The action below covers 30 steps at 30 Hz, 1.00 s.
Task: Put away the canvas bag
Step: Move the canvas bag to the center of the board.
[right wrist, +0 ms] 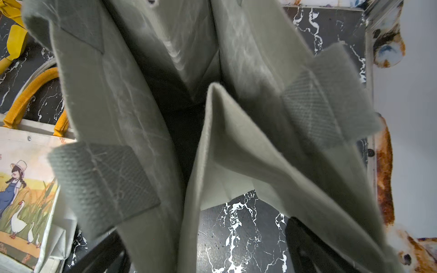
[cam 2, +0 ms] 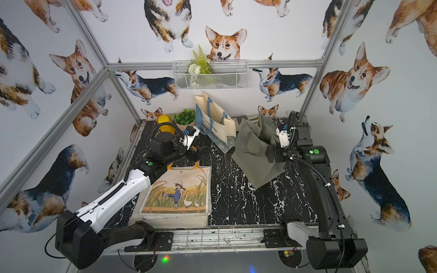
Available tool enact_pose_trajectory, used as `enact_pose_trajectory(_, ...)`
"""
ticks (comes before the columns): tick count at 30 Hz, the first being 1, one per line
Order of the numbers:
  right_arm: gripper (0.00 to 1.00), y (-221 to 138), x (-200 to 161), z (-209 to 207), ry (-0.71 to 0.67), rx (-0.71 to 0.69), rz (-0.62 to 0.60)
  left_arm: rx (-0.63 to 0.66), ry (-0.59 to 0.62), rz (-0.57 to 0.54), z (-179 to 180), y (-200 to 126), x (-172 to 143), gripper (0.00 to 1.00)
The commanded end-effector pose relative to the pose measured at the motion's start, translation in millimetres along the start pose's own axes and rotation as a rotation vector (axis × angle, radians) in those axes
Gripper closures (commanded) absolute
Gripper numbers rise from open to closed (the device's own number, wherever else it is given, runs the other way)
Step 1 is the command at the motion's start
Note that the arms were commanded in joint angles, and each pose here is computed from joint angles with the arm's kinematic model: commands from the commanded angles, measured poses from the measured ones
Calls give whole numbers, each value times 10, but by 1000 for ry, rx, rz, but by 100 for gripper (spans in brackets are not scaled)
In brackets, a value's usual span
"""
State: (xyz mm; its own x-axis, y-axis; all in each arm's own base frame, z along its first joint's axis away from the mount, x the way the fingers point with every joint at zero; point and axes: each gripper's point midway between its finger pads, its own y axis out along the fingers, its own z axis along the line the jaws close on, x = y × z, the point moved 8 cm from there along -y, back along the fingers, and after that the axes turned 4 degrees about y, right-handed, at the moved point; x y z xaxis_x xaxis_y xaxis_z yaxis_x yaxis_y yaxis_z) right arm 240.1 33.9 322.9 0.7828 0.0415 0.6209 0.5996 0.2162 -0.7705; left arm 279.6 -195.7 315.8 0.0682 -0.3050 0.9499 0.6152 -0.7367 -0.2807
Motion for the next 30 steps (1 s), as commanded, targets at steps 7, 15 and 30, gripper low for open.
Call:
enact_pose_trajectory(7, 12, -8, 47, 93, -66, 124, -211, -94, 120, -160, -94, 54, 400, 21)
enact_pose_trajectory(15, 77, -78, -34, 166, -112, 189, -241, -152, 281, -174, -277, 136, 613, 22)
enact_pose_trajectory(30, 100, -332, -594, 637, -246, 496, -78, -345, 723, -56, -975, 384, 826, 18)
